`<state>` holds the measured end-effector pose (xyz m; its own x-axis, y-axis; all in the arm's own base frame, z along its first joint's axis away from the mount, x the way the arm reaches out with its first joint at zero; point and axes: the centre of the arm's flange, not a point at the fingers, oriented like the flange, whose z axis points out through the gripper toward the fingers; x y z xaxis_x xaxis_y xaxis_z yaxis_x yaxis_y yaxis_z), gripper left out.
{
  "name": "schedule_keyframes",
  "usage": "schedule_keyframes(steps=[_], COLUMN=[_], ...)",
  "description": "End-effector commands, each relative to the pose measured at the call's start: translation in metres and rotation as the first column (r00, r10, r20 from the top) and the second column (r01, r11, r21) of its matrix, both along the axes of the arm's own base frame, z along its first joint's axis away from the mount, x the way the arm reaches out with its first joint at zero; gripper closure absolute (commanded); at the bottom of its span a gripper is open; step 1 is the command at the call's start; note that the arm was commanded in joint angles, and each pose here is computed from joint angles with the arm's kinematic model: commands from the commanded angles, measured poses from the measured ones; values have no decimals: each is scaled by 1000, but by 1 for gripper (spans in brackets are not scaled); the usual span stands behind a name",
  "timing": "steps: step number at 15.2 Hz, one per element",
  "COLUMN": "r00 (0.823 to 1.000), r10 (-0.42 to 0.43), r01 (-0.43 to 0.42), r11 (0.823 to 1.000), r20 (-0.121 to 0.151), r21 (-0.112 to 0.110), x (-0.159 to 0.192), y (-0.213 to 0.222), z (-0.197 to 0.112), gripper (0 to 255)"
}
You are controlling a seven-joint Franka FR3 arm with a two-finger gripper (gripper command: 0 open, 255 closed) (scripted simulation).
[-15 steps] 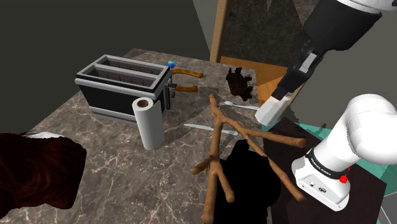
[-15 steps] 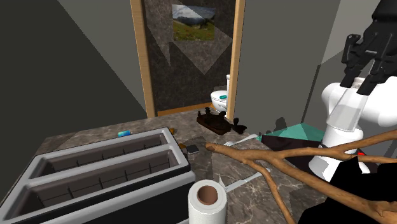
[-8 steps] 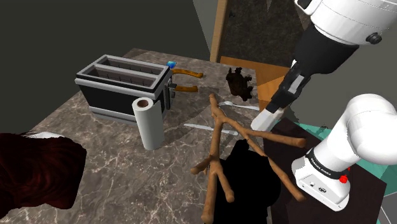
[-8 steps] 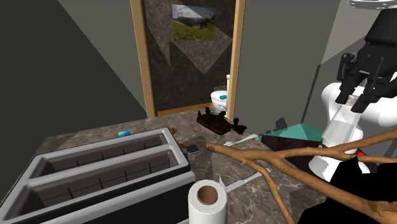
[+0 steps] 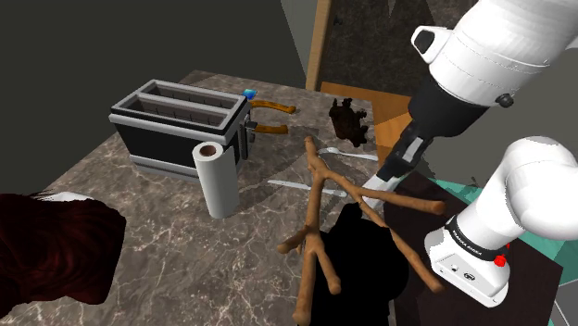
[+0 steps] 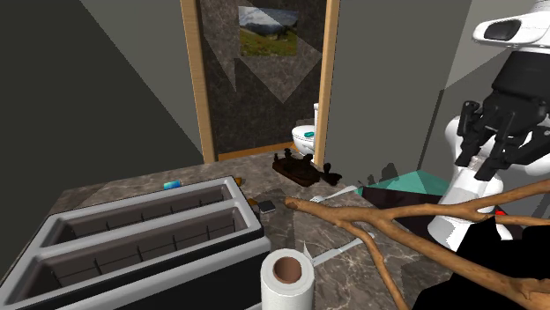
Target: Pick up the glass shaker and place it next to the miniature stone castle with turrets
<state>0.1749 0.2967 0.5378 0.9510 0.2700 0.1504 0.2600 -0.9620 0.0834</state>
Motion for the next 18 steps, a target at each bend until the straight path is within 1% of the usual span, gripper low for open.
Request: schedule_keyframes(steps=[1,18], r00=[1000,1000], r10=[0,0], r01=[0,0], r11=[1000,1000], r20=[0,0], r21=[0,0], x=[0,0], y=[0,0], z=[-11,-101], gripper=[255,255])
